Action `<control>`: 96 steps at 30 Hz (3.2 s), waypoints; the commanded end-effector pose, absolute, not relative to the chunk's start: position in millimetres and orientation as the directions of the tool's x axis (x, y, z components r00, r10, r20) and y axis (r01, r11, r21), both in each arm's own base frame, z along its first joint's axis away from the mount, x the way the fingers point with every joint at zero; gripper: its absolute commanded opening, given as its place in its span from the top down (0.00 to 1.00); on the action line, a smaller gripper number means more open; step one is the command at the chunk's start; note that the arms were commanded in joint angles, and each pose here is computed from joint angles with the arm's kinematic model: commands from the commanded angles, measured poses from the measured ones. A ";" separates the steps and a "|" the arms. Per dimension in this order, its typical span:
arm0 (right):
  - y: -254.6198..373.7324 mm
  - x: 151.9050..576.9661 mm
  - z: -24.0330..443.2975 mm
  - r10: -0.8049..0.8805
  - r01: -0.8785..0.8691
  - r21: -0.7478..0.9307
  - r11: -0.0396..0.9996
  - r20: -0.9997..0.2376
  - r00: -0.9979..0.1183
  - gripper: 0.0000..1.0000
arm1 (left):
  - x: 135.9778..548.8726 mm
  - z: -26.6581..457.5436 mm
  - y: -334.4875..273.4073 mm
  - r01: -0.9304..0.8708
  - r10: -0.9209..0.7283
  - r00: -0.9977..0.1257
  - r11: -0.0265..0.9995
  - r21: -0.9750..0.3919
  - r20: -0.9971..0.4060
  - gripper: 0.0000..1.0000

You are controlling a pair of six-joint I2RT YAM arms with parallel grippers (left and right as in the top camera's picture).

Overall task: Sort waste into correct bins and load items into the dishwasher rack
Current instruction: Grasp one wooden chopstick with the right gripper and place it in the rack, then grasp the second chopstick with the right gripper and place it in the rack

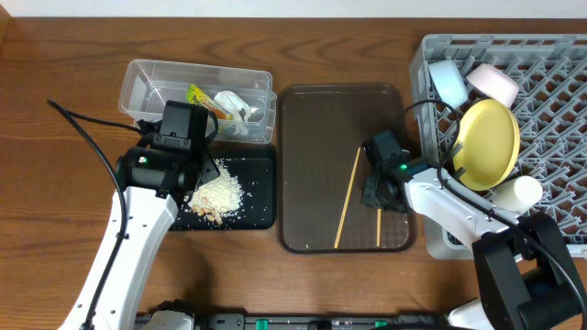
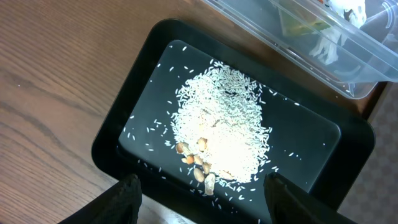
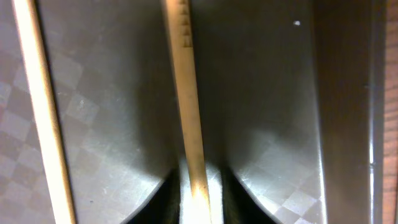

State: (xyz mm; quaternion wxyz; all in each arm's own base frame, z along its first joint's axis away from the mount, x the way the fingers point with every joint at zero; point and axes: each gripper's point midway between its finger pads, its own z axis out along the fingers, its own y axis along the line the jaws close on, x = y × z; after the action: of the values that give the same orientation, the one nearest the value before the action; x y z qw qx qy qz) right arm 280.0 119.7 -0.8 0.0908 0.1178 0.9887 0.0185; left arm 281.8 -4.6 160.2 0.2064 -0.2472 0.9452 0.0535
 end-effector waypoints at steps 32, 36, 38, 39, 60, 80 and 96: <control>-18.6 330.7 124.0 0.075 0.103 -0.073 0.992 -0.317 -0.945 0.99 | 281.0 158.4 -2.2 -0.501 -0.455 -0.789 0.865 0.005 -0.413 0.34; -19.4 338.2 110.4 0.070 0.097 -0.077 0.992 -0.299 -0.952 0.98 | 281.0 158.4 -2.2 -0.502 -0.455 -0.789 0.865 0.005 -0.413 0.34; -19.5 341.8 111.4 0.071 0.099 -0.076 0.992 -0.313 -0.947 0.88 | 280.9 158.4 -2.1 -0.502 -0.455 -0.789 0.865 0.005 -0.413 0.34; -19.4 343.9 115.5 0.071 0.100 -0.074 0.992 -0.326 -0.943 0.80 | 280.7 158.3 -2.1 -0.501 -0.455 -0.789 0.865 0.006 -0.413 0.34; 133.5 324.9 121.1 0.044 -0.022 0.200 0.980 -0.320 -0.946 0.53 | 280.4 158.2 -2.1 -0.502 -0.455 -0.790 0.865 0.007 -0.412 0.34; 191.1 279.2 -12.0 0.012 0.011 0.042 0.999 -0.041 -0.999 0.79 | 280.4 158.2 -2.1 -0.502 -0.455 -0.790 0.865 0.007 -0.412 0.34; 96.8 366.1 178.3 -0.002 -0.059 0.109 0.992 -0.461 -0.887 0.99 | 280.5 158.3 -2.1 -0.502 -0.455 -0.790 0.865 0.007 -0.412 0.34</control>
State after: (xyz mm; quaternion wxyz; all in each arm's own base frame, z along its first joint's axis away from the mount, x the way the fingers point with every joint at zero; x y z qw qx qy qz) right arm 358.8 124.8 138.0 0.1825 0.0255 0.9798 0.0780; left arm 281.0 -4.5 159.9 0.2049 -0.2470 0.9455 0.0542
